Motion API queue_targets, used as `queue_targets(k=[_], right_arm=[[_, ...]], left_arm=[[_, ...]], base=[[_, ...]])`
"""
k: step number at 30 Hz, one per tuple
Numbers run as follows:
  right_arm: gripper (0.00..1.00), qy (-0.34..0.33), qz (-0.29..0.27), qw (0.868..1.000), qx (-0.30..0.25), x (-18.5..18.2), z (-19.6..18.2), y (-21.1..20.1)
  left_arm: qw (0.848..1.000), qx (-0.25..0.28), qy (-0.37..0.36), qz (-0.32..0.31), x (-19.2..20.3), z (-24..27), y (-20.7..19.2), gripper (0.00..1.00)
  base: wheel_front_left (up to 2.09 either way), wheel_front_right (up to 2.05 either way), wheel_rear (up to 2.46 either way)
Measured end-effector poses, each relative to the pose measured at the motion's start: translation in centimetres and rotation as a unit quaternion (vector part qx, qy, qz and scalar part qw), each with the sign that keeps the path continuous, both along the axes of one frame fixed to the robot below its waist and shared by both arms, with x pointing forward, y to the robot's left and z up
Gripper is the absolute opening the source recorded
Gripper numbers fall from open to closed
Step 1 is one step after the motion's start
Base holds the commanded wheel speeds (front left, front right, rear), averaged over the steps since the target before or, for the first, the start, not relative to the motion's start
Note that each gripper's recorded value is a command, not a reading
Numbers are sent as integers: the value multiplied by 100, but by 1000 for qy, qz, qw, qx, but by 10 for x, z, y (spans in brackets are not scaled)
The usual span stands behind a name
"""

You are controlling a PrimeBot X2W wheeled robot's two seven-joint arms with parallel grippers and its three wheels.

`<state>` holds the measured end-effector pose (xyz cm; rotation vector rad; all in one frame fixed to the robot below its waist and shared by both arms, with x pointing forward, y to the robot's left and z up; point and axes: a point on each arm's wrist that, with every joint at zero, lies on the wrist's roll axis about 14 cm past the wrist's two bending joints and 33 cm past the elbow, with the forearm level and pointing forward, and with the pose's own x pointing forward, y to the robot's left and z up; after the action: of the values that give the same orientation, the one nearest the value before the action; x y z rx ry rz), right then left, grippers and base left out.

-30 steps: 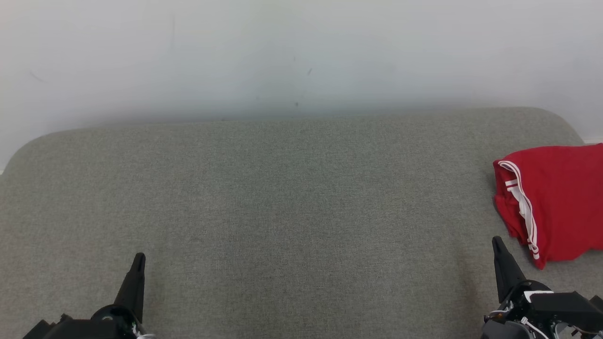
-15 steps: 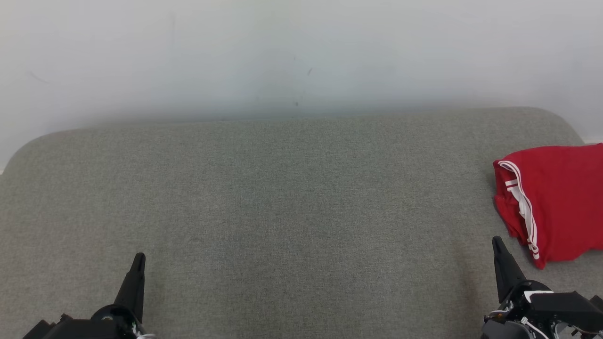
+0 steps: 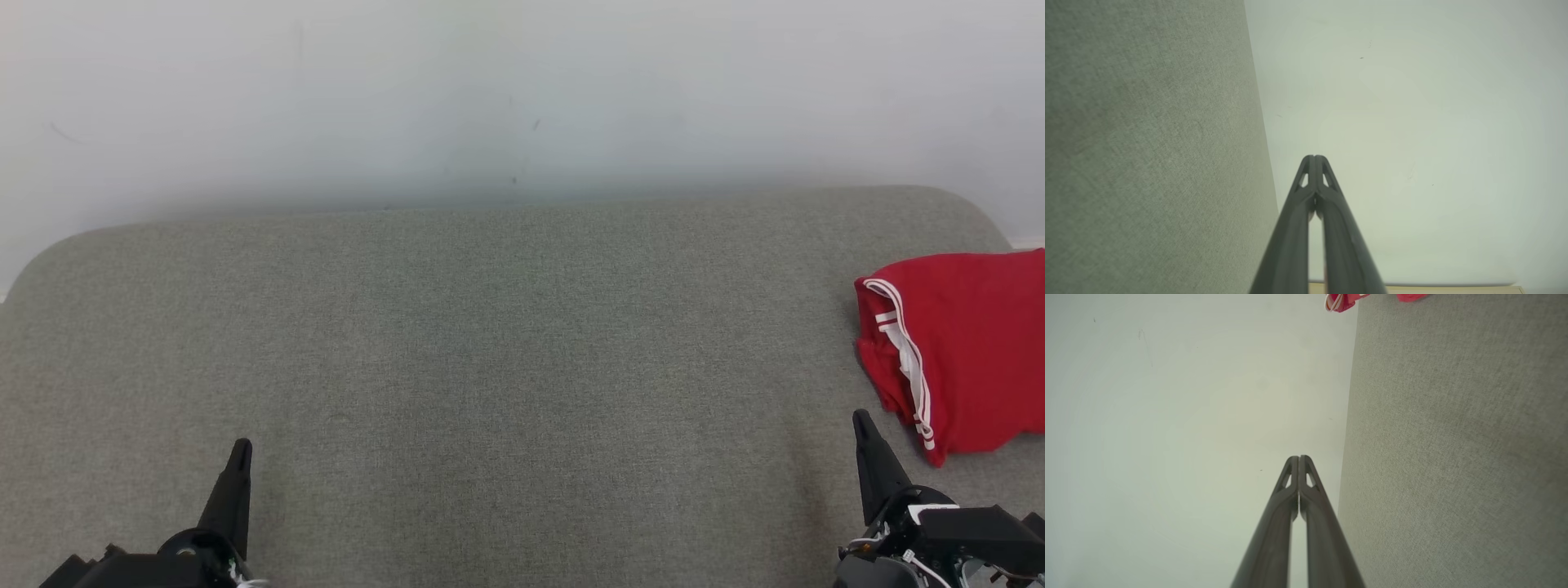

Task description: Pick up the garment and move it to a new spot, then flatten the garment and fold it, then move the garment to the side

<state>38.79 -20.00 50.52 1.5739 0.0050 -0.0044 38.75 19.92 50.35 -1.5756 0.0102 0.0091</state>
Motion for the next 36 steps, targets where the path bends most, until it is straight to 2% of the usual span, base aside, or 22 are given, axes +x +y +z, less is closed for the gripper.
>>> queue_targets(k=[36], right_arm=[[0,0,0,1000,0,0,0,0]], left_arm=[[1000,0,0,0,0,0,0,0]], base=[[0,0,0]])
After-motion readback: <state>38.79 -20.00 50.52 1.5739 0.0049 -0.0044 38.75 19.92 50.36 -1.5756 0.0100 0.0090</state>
